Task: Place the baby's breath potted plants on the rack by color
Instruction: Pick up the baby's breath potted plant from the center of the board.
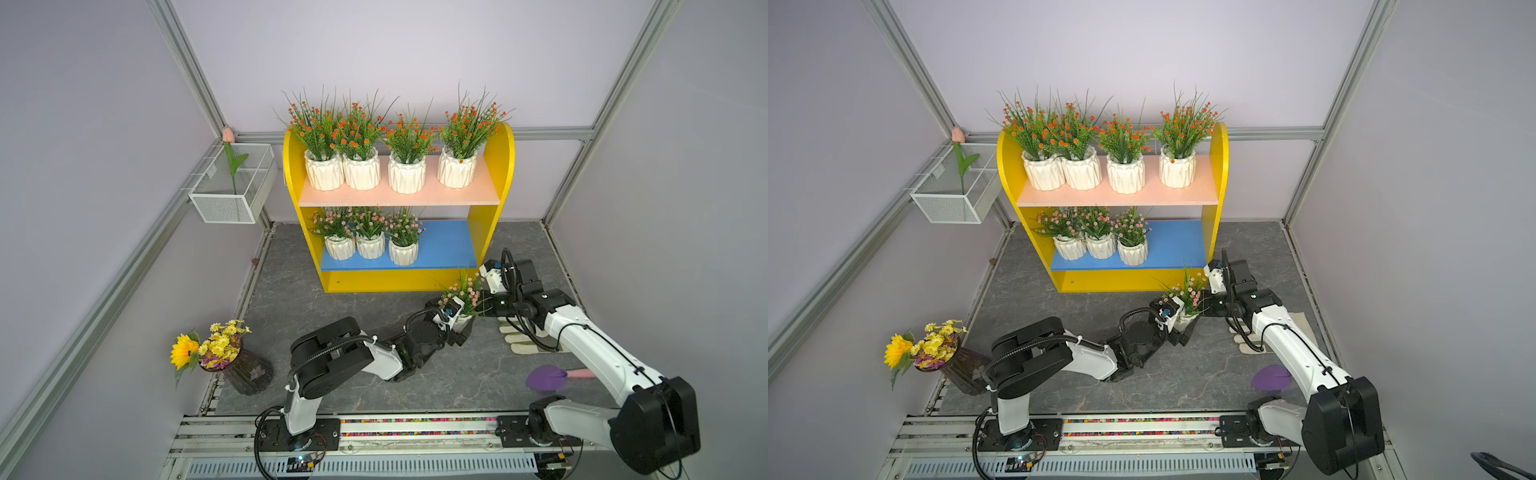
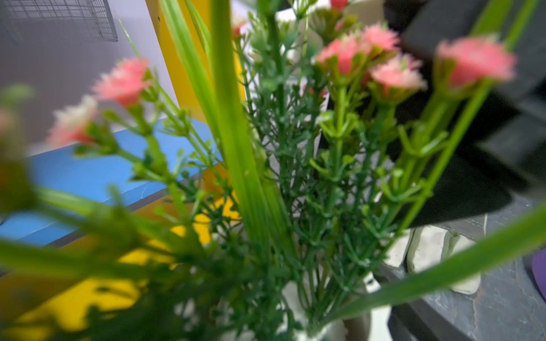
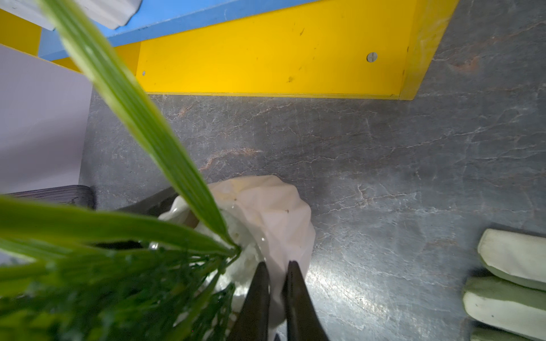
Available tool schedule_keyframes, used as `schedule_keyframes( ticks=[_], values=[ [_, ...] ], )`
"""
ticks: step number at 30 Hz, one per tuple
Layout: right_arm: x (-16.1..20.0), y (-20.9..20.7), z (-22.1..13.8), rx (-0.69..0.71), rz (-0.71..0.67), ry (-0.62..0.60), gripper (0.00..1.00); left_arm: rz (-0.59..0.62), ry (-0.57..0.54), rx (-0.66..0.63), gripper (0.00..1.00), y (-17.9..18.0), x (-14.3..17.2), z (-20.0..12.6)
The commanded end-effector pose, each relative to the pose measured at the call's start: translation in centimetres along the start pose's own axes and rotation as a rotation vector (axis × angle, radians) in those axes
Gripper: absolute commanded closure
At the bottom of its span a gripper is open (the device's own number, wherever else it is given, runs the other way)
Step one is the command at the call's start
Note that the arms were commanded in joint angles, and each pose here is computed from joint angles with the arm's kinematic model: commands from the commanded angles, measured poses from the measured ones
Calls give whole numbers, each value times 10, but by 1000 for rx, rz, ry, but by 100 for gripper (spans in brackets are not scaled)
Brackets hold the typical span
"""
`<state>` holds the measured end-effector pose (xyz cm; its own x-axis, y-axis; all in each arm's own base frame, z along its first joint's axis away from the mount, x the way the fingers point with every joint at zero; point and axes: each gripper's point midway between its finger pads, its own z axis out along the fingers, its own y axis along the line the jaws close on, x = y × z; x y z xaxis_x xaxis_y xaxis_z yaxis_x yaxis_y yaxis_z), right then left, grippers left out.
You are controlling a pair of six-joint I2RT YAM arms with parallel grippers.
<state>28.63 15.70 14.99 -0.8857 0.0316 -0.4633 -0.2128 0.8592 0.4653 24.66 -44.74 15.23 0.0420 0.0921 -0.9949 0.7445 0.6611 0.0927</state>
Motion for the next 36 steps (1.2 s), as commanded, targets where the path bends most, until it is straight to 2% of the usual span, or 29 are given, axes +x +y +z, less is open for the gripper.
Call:
schedule_keyframes(
  ticks=[1,9,15,18,23,29,36],
  values=[
    [-22,36,-16,-119,-64,-78,89,8,58,50,1,-14,16,7],
    [-20,33,-14,-105,-71,-77,89,2,92,50,0,-15,21,11],
    [-21,32,-16,-96,-80,-87,89,-7,118,47,4,-15,26,14],
    [-21,31,-16,-90,-80,-88,89,0,127,52,9,-17,27,14],
    [-21,29,-15,-84,-81,-91,88,7,131,64,24,-19,26,14],
    [-21,24,-10,-69,-73,-95,85,-11,158,24,36,-10,22,19],
    [-21,12,-4,-31,-47,-106,81,-42,177,-34,40,6,15,21]
  ],
)
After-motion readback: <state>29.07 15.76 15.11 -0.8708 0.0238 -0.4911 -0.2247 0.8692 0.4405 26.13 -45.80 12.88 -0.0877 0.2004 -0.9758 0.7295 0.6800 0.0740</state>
